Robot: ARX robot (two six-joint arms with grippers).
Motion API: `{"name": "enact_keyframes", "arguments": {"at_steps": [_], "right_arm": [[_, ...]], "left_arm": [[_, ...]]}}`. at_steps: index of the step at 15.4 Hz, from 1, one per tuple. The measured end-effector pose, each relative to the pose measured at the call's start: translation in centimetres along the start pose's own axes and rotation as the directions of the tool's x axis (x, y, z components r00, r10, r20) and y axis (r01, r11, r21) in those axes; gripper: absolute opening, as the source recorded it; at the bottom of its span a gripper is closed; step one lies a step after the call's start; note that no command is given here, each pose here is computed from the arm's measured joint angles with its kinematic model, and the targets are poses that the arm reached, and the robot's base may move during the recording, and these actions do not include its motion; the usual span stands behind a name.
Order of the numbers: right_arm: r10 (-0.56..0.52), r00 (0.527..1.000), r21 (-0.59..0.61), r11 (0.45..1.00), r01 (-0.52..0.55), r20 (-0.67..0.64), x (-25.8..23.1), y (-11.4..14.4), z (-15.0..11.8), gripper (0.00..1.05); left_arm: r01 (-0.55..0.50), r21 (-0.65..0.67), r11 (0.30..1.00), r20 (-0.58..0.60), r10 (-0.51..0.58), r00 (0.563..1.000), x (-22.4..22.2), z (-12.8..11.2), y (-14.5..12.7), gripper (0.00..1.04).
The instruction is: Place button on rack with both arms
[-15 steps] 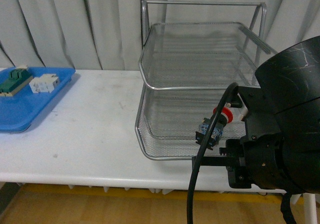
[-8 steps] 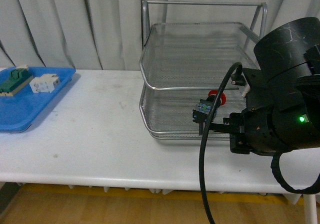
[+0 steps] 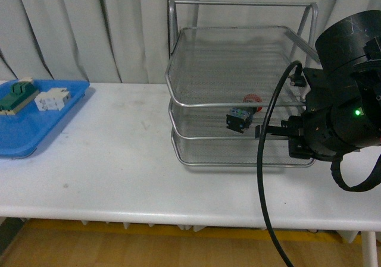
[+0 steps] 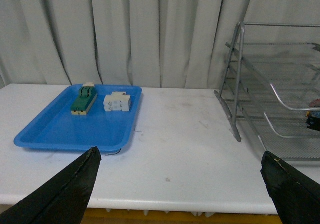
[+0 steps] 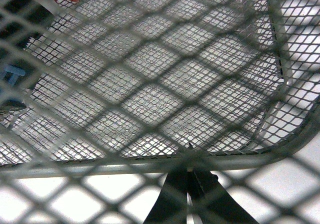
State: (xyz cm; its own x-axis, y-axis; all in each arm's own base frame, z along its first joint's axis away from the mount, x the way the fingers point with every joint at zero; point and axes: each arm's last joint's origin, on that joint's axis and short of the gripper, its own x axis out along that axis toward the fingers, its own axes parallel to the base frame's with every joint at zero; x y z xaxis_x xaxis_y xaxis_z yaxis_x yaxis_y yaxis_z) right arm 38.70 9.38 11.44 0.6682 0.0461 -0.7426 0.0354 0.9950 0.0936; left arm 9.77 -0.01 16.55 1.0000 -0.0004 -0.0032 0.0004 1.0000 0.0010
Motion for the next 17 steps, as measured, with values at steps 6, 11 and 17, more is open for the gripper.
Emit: {"name": "enact_keyframes", "arguments": {"at_steps": [6,11,17], "right_arm": [[0.052,0.998,-0.027,0.998,-0.051,0.033,-2.1,0.1,-1.3,0.02],[0.213,0.976,-0.011,0.977,-0.213,0.051,-8.1,-0.1,-4.8,0.02],[0.188,0.869,0.033,0.973,-0.228,0.458,-15.2,-4.4,-6.0,0.02]], "left_arm": [[0.000,0.000,1.000,0.000,0.000,1.000,0.0,0.0,0.0,0.98],[0.000,0.000,1.000,0.000,0.000,1.000,0.0,0.0,0.0,0.98],[0.000,0.000,1.000,0.000,0.000,1.000,0.0,0.0,0.0,0.98]]}}
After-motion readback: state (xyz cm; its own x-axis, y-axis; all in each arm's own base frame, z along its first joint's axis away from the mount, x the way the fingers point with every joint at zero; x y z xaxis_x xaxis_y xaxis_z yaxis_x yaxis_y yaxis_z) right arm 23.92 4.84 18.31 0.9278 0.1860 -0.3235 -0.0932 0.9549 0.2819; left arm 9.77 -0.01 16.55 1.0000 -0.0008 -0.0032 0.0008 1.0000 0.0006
